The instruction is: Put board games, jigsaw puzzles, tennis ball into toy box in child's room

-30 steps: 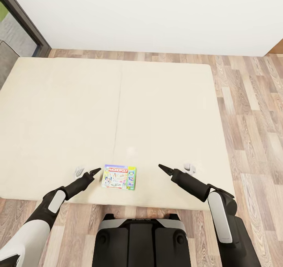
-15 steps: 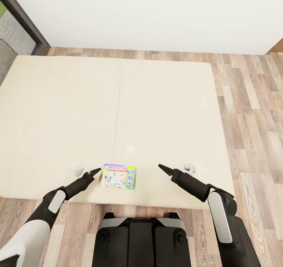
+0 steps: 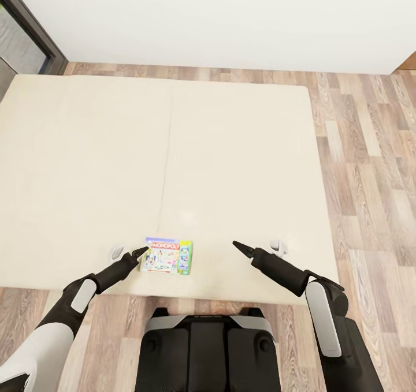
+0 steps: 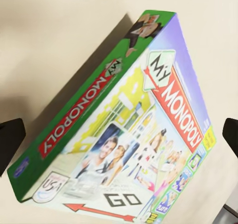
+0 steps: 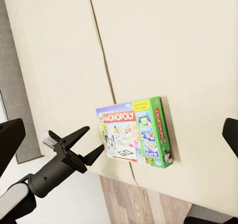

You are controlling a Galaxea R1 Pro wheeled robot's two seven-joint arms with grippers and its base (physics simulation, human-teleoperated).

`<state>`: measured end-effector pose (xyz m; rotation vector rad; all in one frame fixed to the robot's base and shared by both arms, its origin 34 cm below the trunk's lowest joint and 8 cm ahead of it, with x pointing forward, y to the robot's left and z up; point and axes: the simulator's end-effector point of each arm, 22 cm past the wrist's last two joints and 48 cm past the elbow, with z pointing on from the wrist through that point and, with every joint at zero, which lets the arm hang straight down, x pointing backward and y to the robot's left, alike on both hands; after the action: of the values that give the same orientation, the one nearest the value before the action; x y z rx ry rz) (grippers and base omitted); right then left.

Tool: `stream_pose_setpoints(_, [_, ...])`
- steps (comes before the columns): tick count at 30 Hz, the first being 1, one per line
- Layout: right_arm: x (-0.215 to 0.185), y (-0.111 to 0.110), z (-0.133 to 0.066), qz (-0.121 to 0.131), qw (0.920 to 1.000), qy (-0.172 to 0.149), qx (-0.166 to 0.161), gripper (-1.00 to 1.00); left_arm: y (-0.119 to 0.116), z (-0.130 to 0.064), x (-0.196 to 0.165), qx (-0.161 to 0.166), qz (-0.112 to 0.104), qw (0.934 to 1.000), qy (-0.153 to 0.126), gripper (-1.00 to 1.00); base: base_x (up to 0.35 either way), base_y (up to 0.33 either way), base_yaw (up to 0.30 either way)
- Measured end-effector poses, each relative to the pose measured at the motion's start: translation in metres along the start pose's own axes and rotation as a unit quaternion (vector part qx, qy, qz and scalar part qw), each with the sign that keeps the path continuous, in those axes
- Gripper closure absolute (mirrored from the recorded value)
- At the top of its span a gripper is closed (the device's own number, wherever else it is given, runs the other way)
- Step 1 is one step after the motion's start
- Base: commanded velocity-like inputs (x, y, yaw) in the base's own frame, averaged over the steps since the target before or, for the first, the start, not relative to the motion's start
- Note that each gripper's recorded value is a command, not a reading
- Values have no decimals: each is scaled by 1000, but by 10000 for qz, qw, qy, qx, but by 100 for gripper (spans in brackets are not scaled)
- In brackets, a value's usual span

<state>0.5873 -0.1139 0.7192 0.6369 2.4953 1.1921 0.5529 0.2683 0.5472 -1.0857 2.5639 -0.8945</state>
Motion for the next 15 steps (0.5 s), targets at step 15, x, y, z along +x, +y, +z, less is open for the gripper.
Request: stream_pose_setpoints(15, [4,-6,2,57,10000,49,29,-100,8,2,5,-51,-30,10000,43,-100,0,-30,0])
